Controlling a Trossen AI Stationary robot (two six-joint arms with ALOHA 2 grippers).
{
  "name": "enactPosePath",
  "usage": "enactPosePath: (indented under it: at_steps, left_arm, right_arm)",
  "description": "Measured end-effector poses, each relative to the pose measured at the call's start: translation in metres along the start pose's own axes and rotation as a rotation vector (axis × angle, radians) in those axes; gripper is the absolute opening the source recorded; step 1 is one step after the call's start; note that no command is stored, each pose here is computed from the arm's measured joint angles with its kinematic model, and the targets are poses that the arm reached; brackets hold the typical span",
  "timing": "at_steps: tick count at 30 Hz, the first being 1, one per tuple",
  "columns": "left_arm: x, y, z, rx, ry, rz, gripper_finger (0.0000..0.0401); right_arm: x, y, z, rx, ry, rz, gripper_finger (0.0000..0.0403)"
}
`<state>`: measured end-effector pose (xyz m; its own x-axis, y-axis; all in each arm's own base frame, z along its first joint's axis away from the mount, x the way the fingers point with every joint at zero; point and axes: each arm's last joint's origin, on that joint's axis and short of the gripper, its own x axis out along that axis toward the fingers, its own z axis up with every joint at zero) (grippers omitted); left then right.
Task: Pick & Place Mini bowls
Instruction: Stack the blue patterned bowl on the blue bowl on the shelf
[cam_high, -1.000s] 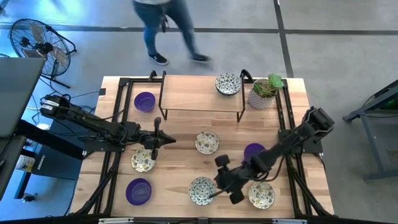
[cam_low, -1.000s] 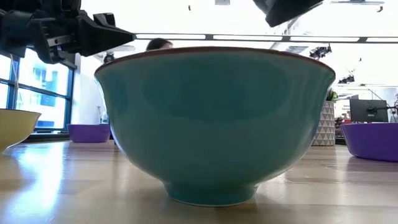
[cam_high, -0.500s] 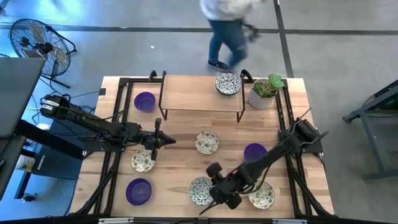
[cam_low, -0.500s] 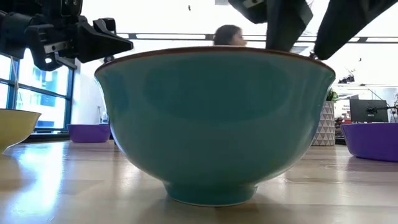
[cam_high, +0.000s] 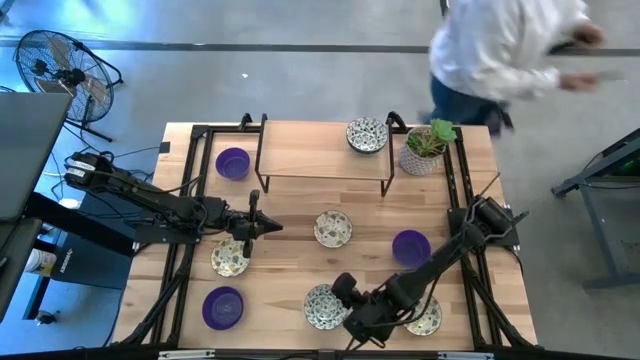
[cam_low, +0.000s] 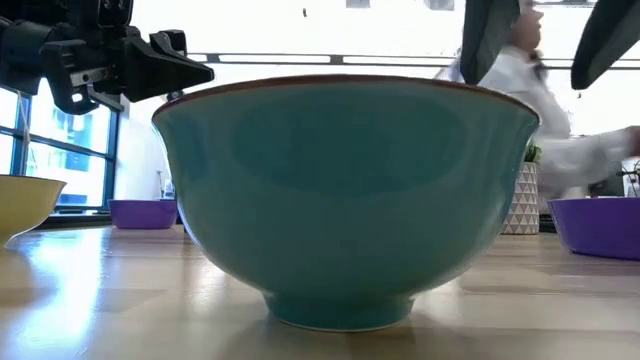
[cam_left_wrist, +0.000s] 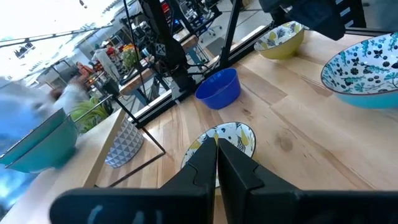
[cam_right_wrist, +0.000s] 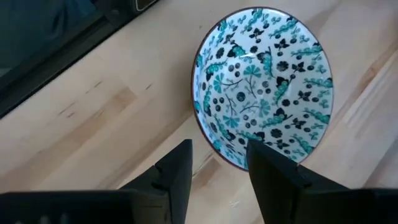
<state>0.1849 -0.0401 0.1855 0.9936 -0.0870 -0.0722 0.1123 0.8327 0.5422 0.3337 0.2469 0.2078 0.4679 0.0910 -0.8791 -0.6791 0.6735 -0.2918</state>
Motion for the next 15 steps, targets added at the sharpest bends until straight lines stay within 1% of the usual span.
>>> enactPosePath:
  at_steps: [5, 10, 15]
  left_arm:
    - [0.001, -0.001, -0.001, -0.003, 0.008, -0.004, 0.001]
    - [0.001, -0.001, -0.001, -0.014, 0.009, -0.005, 0.001]
    - [0.001, -0.001, -0.001, -0.014, 0.008, -0.003, 0.001]
  right_arm:
    - [0.005, 0.0, 0.0, -0.053, 0.003, -0.002, 0.014]
    - [0.023, 0.006, -0.003, -0.12, 0.044, 0.025, 0.014]
    - [0.025, 0.003, -0.003, -0.136, 0.053, -0.041, 0.014]
